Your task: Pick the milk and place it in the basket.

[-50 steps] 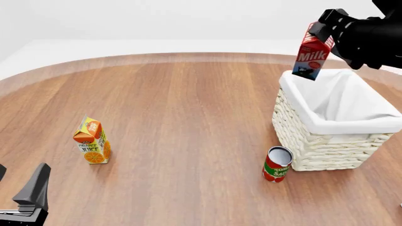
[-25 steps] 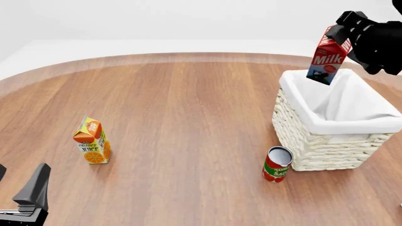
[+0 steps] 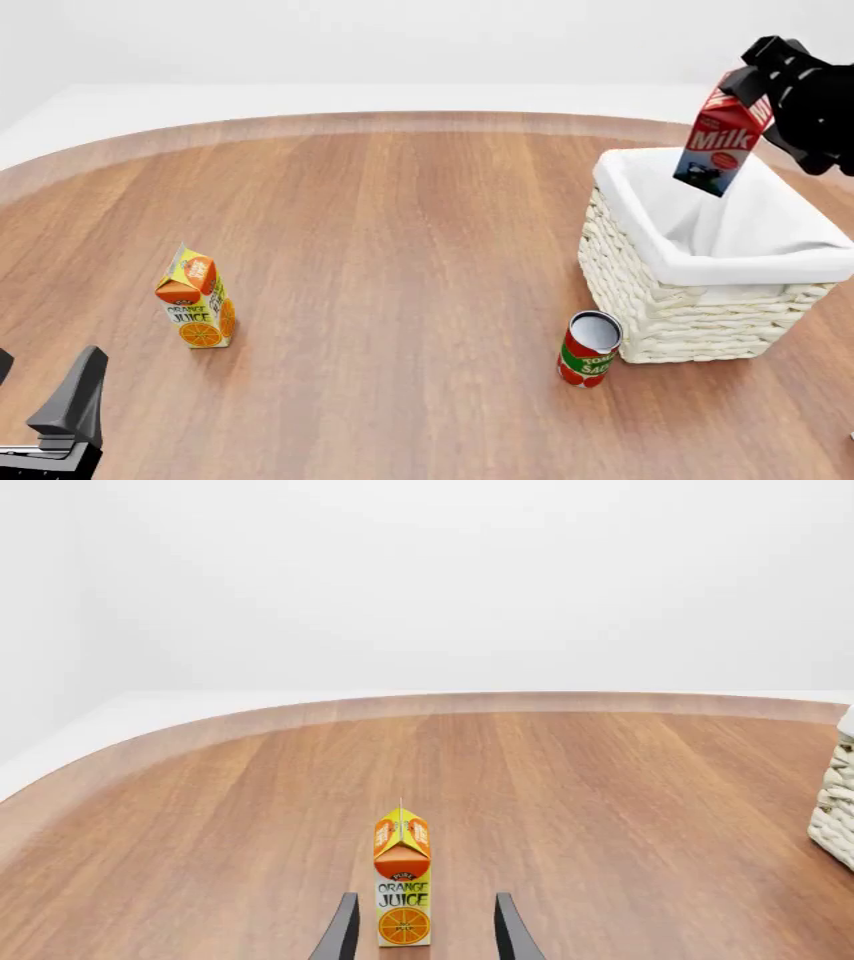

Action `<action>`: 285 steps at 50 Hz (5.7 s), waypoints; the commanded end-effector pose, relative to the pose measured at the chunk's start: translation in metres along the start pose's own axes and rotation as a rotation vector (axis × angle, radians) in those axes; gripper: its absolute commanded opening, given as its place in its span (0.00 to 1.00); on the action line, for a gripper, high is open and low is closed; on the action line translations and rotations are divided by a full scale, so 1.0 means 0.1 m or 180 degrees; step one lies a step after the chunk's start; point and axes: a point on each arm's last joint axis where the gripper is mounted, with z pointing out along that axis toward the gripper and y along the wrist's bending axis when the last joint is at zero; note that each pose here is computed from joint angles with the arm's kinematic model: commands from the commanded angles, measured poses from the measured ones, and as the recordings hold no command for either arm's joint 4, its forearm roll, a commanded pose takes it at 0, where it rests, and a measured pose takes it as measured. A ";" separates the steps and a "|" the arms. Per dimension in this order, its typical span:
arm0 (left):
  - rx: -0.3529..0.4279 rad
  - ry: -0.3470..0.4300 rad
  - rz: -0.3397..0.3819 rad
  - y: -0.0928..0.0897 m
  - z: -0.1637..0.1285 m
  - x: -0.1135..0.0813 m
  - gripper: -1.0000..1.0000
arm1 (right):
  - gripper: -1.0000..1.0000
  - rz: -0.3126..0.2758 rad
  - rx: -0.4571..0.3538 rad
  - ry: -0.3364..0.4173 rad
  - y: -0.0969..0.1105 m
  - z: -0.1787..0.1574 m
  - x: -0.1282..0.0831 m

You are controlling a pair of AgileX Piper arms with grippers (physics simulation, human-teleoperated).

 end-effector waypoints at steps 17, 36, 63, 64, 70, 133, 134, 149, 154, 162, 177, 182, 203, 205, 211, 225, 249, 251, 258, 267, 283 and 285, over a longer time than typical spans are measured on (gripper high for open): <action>0.0000 0.0000 0.0000 0.00 0.00 0.00 1.00 | 0.00 0.0169 0.0043 -0.0125 -0.07 0.09 -0.09; 0.0000 0.0000 0.0000 0.00 0.00 0.00 1.00 | 0.00 0.0185 0.0106 -0.0133 -0.13 0.24 -0.12; 0.0000 0.0000 0.0000 0.00 0.00 0.00 1.00 | 0.00 0.0182 0.0285 -0.0200 -0.37 0.24 -0.09; 0.0000 0.0000 0.0000 0.00 0.00 0.00 1.00 | 0.00 0.0182 0.0285 -0.0200 -0.37 0.24 -0.09; 0.0000 0.0000 0.0000 0.00 0.00 0.00 1.00 | 0.00 0.0186 0.0299 -0.0181 -0.40 0.29 -0.07; 0.0000 0.0000 0.0000 0.00 0.00 0.00 1.00 | 0.00 0.0227 0.0377 -0.0044 -0.58 0.73 0.14; 0.0000 0.0000 0.0000 0.00 0.00 0.00 1.00 | 0.00 0.0223 0.0381 -0.0042 -0.59 0.73 0.14; 0.0000 0.0000 0.0000 0.00 0.00 0.00 1.00 | 0.00 0.0233 0.0412 -0.0035 -0.64 0.80 0.16; 0.0000 0.0000 0.0000 0.00 0.00 0.00 1.00 | 0.00 0.0237 0.0424 -0.0033 -0.66 0.80 0.18; 0.0000 0.0000 0.0000 0.00 0.00 0.00 1.00 | 0.00 0.0235 0.0463 -0.0035 -0.72 0.81 0.19; 0.0000 0.0000 0.0000 0.00 0.00 0.00 1.00 | 0.00 0.0236 0.0491 -0.0011 -0.78 0.87 0.25; 0.0000 0.0000 0.0000 0.00 0.00 0.00 1.00 | 0.00 0.0239 0.0492 -0.0001 -0.78 0.91 0.25; 0.0000 0.0000 0.0000 0.00 0.00 0.00 1.00 | 0.00 0.0260 0.0506 0.0043 -0.83 1.04 0.33; 0.0000 0.0000 0.0000 0.00 0.00 0.00 1.00 | 0.00 0.0259 0.0507 0.0046 -0.84 1.05 0.34; 0.0000 0.0000 0.0000 0.00 0.00 0.00 1.00 | 0.00 0.0265 0.0515 0.0056 -0.85 1.08 0.35; 0.0000 0.0000 0.0000 0.00 0.00 0.00 1.00 | 0.00 0.0265 0.0519 0.0070 -0.86 1.12 0.36; 0.0000 0.0000 0.0000 0.00 0.00 0.00 1.00 | 0.00 0.0263 0.0542 0.0098 -0.91 1.17 0.42; 0.0000 0.0000 0.0000 0.00 0.00 0.00 1.00 | 0.00 0.0265 0.0547 0.0100 -0.92 1.18 0.42; 0.0000 0.0000 0.0000 0.00 0.00 0.00 1.00 | 0.00 0.0281 0.0560 0.0104 -0.93 1.19 0.43; 0.0000 0.0000 0.0000 0.00 0.00 0.00 1.00 | 1.00 0.0394 0.0521 0.0139 -0.89 1.22 0.49; 0.0000 0.0000 0.0000 0.00 0.00 0.00 1.00 | 1.00 0.0386 0.0475 0.0112 -0.82 1.14 0.45; 0.0000 0.0000 0.0000 0.00 0.00 0.00 1.00 | 1.00 0.0383 0.0471 0.0107 -0.82 1.13 0.45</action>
